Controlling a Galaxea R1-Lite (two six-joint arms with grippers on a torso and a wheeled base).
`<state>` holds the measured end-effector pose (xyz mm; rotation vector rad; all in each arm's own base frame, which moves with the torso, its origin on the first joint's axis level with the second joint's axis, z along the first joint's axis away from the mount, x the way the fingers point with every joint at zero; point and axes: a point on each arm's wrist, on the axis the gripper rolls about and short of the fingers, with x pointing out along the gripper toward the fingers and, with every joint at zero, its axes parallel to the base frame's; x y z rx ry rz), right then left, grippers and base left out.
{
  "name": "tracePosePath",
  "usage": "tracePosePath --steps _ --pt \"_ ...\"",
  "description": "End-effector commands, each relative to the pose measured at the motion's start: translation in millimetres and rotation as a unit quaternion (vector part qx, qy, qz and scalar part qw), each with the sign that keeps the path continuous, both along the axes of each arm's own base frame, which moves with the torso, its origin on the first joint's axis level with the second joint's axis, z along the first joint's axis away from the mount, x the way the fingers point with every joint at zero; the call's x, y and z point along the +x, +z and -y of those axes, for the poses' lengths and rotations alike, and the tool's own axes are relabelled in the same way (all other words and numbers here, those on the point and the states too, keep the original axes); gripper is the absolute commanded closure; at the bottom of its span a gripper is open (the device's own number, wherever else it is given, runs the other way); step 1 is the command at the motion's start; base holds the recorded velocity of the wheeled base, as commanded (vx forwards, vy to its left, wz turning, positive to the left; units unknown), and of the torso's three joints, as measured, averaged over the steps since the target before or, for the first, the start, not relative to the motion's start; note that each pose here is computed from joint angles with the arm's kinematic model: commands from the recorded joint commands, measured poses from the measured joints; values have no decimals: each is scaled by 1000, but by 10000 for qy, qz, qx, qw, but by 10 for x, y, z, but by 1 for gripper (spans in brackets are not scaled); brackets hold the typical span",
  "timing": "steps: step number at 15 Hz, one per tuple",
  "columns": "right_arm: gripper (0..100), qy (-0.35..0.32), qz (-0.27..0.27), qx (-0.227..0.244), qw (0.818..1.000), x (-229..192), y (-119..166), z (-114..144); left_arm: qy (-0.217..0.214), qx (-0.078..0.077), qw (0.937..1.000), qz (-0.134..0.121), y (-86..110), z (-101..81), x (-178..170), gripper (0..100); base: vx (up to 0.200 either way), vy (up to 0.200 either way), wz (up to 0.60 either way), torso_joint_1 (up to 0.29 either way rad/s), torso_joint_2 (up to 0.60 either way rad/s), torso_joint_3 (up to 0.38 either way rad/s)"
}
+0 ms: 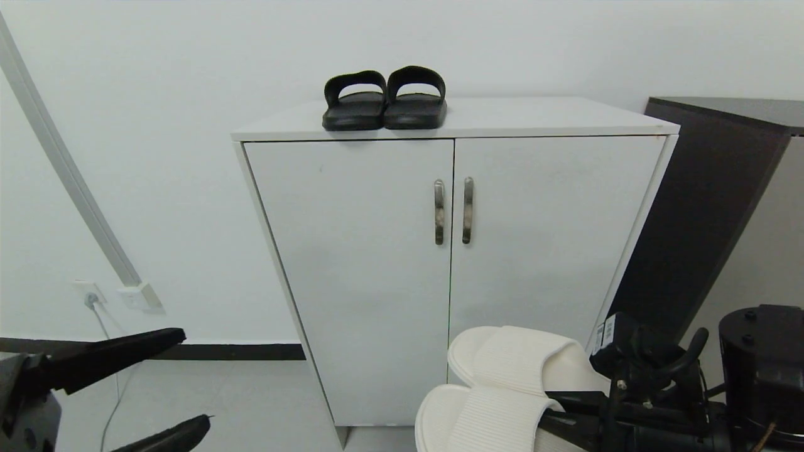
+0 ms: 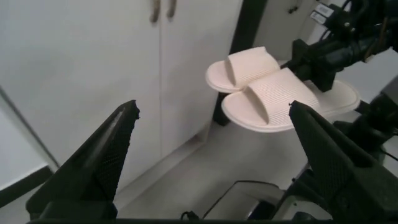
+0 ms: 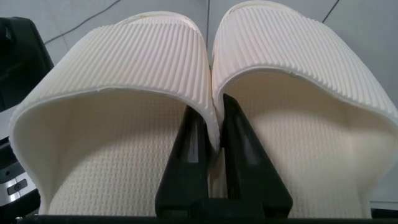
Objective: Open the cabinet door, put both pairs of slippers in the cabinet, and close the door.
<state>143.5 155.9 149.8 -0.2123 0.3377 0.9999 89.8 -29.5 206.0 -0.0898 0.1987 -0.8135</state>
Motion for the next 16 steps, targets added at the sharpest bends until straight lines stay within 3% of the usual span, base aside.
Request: tracePosePath --steps 1,6,10,12,13,14,16 --pt "100 6 -19 -11 10000 0 -11 -4 -262 41 9994 -227 36 102 224 0 0 0 0 -2 105 71" --pt "100 35 -44 -57 10000 -15 -37 -2 -718 -6 9972 -215 76 386 698 0 0 0 0 0 0 0" --pt "100 34 -78 -63 9999 -13 -47 -9 -1239 -197 9920 -151 158 767 1019 0 0 0 0 -12 66 65" --pt "100 31 -84 -59 9999 -13 -47 -9 -1356 -249 9903 -174 226 1063 1188 0 0 0 0 -4 33 35" --pt "100 31 -84 -59 9999 -13 -47 -9 -1405 -310 9893 -223 256 1182 1234 0 0 0 0 0 0 0" --pt "100 25 -96 -51 9999 -13 -47 -9 -1479 -470 9874 -310 322 1387 1309 0 0 0 0 0 0 0" --pt "100 25 -101 -57 9999 -12 -50 -10 -1608 -775 9832 -381 425 1572 1421 0 0 0 0 0 0 0"
